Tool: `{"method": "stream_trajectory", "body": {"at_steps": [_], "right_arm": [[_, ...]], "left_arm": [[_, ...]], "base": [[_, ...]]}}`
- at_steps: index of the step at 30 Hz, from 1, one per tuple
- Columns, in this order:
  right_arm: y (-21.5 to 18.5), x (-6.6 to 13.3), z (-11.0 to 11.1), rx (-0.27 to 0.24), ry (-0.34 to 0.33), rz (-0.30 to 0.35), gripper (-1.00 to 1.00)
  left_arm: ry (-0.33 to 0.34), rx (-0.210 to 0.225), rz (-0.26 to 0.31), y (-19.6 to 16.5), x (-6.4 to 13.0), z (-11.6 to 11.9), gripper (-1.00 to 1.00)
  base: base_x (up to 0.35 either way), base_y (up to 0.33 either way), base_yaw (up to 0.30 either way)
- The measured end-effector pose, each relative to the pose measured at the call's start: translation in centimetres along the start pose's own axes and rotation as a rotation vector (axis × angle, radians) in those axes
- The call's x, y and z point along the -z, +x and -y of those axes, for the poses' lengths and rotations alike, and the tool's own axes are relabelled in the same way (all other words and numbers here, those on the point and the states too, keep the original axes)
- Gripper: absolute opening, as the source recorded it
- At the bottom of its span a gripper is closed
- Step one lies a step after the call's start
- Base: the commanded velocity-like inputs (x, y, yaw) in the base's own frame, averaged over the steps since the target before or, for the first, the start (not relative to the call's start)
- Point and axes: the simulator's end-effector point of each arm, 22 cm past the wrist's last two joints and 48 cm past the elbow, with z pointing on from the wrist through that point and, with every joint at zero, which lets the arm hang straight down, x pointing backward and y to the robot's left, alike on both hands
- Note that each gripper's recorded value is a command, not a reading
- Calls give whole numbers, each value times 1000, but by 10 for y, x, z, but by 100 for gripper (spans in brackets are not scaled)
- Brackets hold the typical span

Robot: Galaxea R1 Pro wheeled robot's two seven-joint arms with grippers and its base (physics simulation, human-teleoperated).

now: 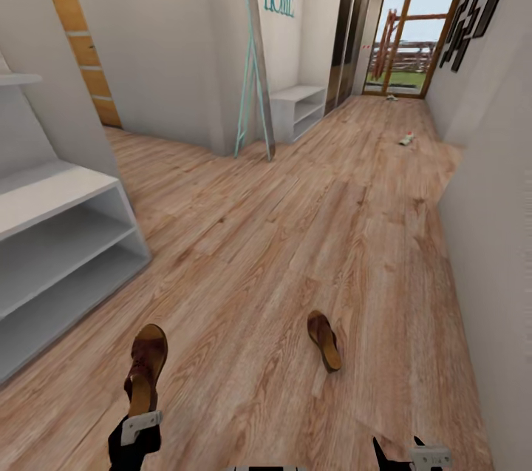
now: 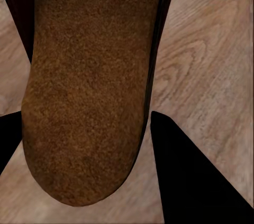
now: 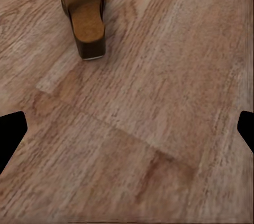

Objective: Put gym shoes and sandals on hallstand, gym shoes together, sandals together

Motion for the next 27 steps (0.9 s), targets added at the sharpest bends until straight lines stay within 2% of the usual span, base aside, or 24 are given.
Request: {"method": "stream_trajectory", "body": {"at_steps": [9,16,21,24,25,27], "right_arm": [[-2,0,-1,2,-4,5,100],[-9,-2,-3,9,-13,19,100],[-29,-9,-7,23,-24,46,100],[-43,-22,-15,30,-45,13,100],[-64,-40,-26,38,-72,-31,100],[-100,-62,-39,54,-99,-37,100]], "left_arm": [[12,10,-21,-39,-35,13,-100],[22,18,-40,-82,-66,23,-100],[33,26,-40,-97,-75,32,-100],[47,25,-26,-107,-78,39,-100],[71,5,-7,-118,-79,48,-100],[83,-2,9,-127,-81,54,-100]], "base": [[0,0,-229],[0,0,-49],[0,0,-8],[0,0,-1],[29,0,0],[120,0,0]]}}
